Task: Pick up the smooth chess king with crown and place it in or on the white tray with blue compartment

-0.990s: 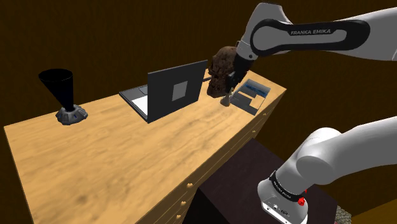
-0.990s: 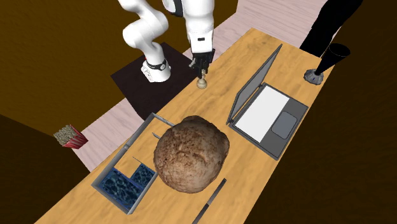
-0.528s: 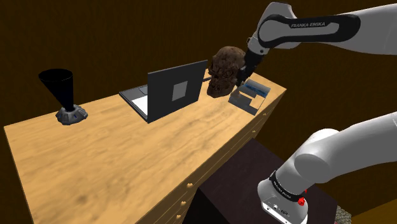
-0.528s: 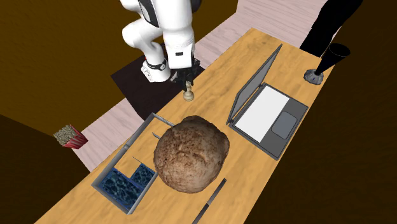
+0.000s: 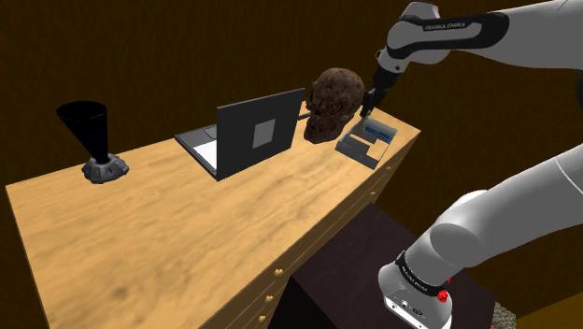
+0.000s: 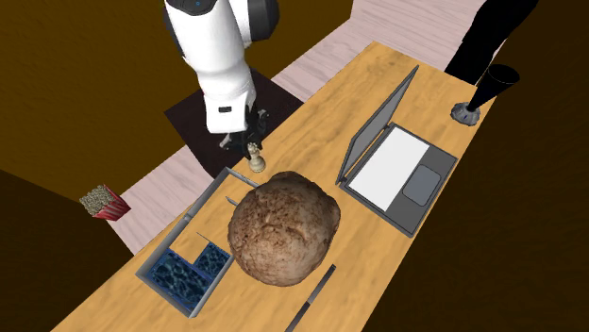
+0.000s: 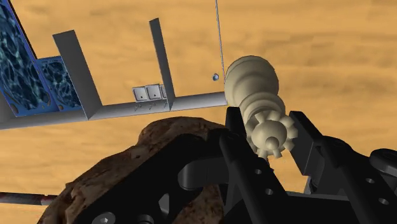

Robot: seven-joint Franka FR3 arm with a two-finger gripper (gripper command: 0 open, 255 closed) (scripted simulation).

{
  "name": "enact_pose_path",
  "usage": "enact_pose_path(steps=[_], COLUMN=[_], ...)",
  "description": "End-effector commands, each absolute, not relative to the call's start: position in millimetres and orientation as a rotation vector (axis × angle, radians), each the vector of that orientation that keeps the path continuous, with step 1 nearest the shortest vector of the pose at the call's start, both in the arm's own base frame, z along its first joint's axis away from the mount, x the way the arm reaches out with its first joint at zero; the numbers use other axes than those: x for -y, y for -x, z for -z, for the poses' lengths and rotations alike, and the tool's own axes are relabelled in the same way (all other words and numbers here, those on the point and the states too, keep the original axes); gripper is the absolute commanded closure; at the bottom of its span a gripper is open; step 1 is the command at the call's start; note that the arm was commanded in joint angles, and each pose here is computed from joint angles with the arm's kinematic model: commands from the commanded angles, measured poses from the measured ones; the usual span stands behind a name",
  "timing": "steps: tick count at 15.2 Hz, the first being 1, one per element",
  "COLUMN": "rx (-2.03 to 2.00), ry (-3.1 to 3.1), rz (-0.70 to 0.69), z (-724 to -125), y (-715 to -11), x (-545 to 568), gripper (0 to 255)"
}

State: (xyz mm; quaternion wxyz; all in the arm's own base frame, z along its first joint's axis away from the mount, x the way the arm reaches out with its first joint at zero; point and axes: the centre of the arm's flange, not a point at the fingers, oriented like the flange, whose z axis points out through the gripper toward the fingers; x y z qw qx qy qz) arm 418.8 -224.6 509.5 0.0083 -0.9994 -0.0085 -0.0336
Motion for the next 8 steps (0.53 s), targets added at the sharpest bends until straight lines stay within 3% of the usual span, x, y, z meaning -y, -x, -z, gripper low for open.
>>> enact_pose_path(steps=[1,8], rx=[0.029,0.029], ry=[3.124,3.124], rz=[0.104,0.104], z=[-508.8,-515.4], y=[-419.3,-426.0], x=[252.7,344.6], gripper=[255,255])
